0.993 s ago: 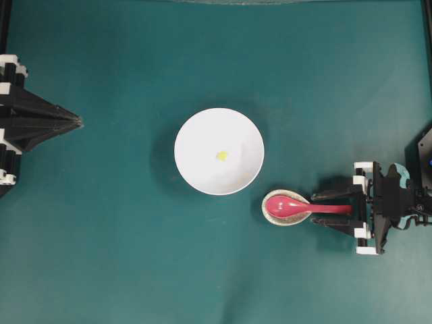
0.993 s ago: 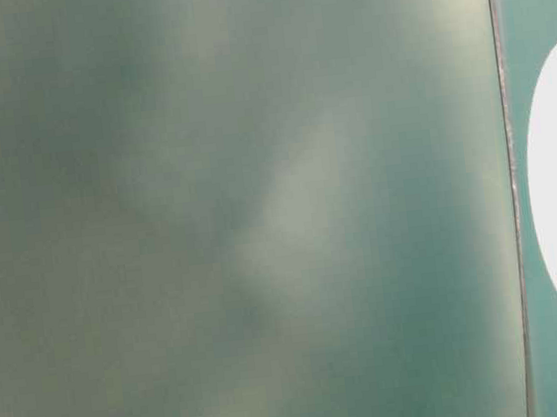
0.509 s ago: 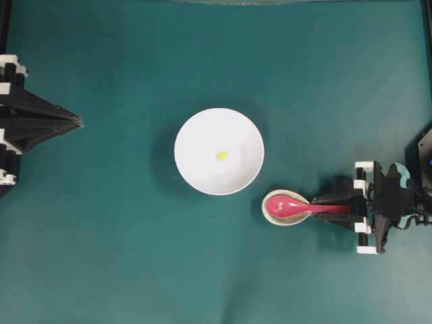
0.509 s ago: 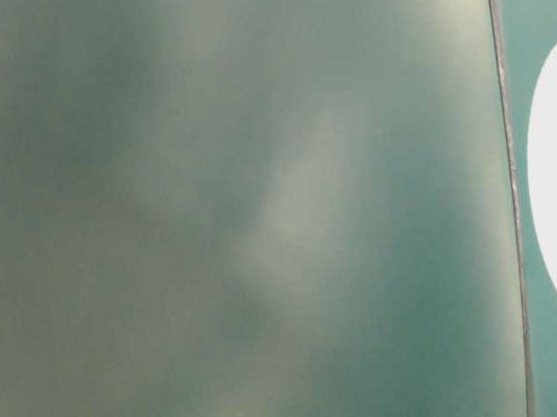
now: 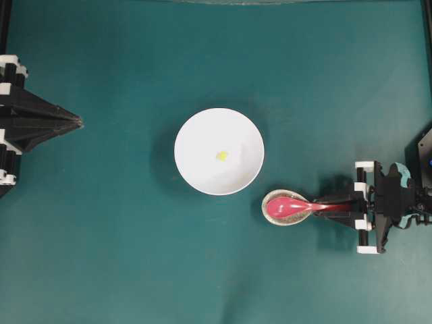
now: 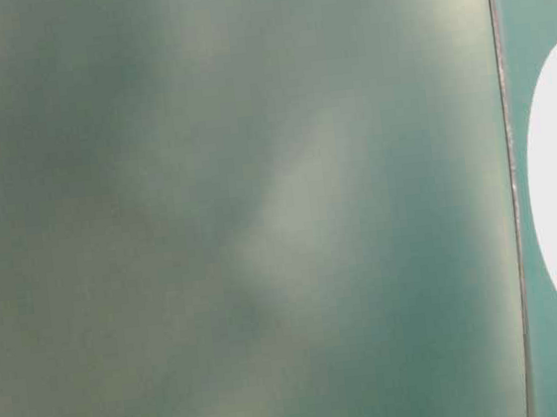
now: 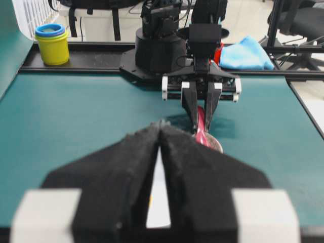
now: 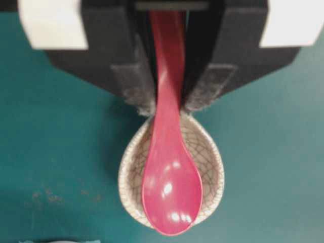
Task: Scoop the yellow hexagonal prism block from the bowl with a spoon using the right arm.
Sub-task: 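Lower the right gripper around the red spoon handle and close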
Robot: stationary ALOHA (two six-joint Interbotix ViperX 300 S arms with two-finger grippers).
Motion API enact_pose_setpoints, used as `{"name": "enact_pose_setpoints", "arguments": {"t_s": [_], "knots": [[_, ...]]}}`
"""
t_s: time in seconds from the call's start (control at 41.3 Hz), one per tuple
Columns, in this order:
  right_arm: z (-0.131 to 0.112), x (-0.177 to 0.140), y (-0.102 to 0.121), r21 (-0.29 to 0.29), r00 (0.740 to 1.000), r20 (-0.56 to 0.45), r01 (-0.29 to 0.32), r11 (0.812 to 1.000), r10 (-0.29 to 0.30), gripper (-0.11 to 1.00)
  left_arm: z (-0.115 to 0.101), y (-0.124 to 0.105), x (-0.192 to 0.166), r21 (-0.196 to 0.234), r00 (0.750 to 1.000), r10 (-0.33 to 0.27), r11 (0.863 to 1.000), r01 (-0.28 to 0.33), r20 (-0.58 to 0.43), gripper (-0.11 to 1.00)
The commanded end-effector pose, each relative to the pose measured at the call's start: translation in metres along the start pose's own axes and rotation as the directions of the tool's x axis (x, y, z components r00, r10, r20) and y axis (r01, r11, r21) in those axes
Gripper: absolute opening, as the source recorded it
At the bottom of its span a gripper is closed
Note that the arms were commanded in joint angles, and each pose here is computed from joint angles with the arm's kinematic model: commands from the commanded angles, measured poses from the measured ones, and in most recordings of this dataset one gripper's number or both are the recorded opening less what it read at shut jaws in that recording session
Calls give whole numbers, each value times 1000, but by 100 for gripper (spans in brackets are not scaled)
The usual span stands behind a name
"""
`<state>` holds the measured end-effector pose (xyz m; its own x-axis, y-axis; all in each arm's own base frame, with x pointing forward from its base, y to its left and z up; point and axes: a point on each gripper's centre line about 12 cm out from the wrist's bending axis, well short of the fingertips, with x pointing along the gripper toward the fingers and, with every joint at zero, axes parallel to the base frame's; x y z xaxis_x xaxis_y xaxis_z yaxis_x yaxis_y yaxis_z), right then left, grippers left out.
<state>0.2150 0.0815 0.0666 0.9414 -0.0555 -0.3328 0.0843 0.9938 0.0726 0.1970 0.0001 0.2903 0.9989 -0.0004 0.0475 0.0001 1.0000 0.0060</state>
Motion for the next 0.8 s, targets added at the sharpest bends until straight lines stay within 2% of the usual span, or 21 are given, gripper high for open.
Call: {"name": "enact_pose_setpoints", "arguments": {"t_s": [0.0,0.315,0.412,0.582,0.775], "knots": [[10,-3,2,30,999,34,-17,999,16,22,6,0,3,-3,1000,-2,1000,2,-3,9],[19,-8,5,75,999,29,-38,996,36,20,2,0,2,-11,999,0,1000,0,-49,9],[20,-8,5,87,999,22,-42,995,40,25,2,0,1,-11,999,-2,1000,1,-51,9],[20,-8,5,97,999,2,-41,994,41,40,6,0,0,5,999,-2,1000,2,-34,9],[20,-8,4,97,999,4,-36,995,36,42,6,0,-1,8,999,0,1000,0,-34,9]]}}
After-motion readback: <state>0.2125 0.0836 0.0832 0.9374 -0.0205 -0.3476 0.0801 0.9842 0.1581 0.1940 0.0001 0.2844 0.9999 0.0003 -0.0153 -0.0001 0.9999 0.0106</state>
